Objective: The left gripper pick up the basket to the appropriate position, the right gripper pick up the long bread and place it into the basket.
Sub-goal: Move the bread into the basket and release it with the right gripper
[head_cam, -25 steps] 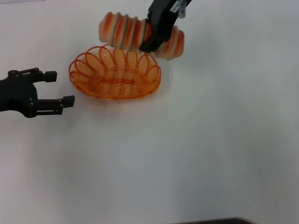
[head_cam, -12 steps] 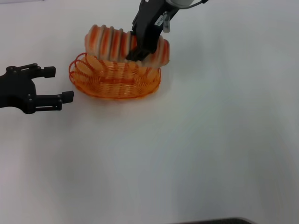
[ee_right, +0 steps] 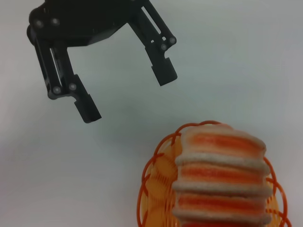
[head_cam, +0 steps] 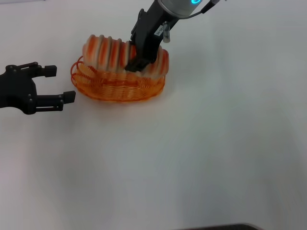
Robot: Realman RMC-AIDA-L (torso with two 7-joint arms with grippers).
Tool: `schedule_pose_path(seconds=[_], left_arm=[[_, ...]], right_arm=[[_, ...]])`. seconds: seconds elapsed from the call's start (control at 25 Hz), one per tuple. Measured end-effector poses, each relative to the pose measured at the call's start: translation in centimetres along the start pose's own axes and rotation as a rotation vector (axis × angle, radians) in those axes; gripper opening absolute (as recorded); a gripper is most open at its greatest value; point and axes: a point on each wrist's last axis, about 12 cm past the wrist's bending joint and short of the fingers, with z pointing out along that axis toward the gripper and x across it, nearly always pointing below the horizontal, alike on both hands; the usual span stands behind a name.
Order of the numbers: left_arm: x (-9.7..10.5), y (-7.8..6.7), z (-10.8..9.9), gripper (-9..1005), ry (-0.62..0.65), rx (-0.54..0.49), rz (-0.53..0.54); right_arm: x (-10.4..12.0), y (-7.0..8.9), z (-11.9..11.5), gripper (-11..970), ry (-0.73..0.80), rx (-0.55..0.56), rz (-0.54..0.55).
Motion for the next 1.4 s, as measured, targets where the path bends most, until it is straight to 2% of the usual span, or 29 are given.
schedule_pose_path(seconds=[0.32,0.44,0.64,1.08,1.4], left_arm=[[-0.06,-0.04,0.13,883,0.001,0.004,0.003],[-0.07,-0.06,0.17,883,0.001,0.005,0.003],[-0.03,-0.08,0.22,883,-0.001,0.005,0.0],[-0.16,-0.06,0.31,883,0.002,0.009,0.0],[-0.13,0.0,0.24,884,0.004,0.006,-0.001]], right_arm=[[0.23,-0.08,0.19,476,-0.015,0.006,0.02],[0.26,-0.23,0.21,705,-0.023,0.019,0.019],[0.17,-0.45,0.25,701,-0.043,0.037,0.009],[-0.14,-0.29,0.15,760,-0.078,0.019,0.011],[0.04,-0.39,0.21,900,-0.082,0.028,0.017]])
